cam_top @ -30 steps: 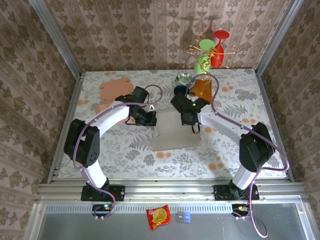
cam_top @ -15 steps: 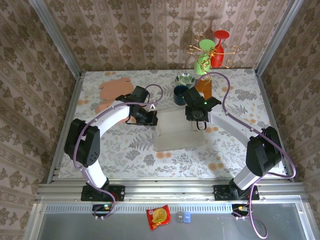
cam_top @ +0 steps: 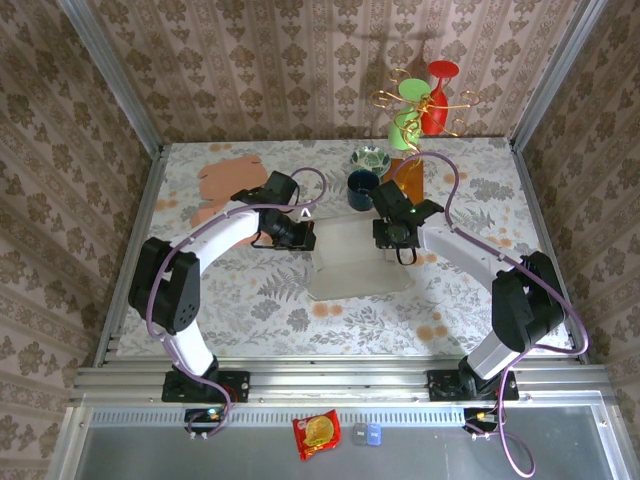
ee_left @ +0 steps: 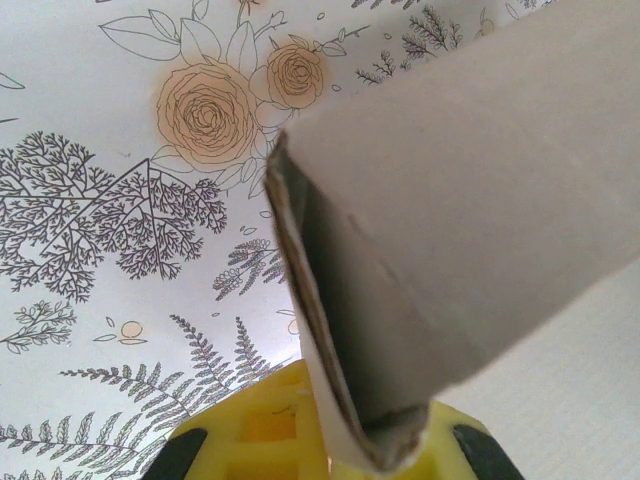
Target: Fold the paper box
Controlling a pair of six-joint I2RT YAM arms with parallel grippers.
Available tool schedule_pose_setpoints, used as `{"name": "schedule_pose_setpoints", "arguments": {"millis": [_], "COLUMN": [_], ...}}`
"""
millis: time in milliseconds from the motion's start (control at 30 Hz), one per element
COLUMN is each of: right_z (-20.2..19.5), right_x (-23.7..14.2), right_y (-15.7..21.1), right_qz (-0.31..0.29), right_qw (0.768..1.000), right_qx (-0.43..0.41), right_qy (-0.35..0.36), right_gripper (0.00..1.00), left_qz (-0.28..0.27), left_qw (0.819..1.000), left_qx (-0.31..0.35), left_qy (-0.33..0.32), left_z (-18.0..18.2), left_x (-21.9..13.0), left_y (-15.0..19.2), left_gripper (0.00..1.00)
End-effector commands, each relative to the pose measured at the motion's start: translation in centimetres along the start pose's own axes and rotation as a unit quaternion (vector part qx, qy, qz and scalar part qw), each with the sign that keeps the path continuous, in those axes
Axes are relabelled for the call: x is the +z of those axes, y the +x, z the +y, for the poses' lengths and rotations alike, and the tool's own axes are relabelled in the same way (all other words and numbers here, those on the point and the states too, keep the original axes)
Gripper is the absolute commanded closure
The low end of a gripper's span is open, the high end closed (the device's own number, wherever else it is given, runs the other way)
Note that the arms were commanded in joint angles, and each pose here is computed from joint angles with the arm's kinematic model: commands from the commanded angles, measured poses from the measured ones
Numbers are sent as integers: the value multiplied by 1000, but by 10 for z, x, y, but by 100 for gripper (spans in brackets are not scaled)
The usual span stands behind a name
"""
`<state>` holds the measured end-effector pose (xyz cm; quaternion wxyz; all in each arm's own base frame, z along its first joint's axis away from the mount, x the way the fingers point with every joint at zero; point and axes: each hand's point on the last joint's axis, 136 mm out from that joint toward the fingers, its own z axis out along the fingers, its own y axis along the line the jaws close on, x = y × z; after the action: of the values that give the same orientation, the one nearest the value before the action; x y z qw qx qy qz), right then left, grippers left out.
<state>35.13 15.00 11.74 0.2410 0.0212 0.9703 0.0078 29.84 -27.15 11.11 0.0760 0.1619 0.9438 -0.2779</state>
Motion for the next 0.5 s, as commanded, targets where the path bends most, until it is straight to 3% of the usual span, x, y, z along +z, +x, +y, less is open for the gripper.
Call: {"name": "schedule_pose_setpoints", "arguments": {"millis": [0,167,367,467], "right_z": [-2,-12,-22,-22], "right_x": [-5,-9,-12,-19], "right_y": [-4,-8,-4,-5], "right_qz": [-10,-18,-9,-21], "right_qw": [1000,999,989,980], "right_qx": [0,-2,-43,-63], "right_qy": [-1,40,138,187], "right_gripper": [79,87,100,100], "left_qz": [5,4,3,3], "left_qw": [1000,1000,1000,1000], "left_qx": [5,5,2,0], "left_qy": [13,11,6,7], "left_z": [-8,-8,-7,-7], "left_x": [0,-1,-1,0], "left_y": [-2,-3,-3,-2], "left_gripper": [100,100,100,100]}}
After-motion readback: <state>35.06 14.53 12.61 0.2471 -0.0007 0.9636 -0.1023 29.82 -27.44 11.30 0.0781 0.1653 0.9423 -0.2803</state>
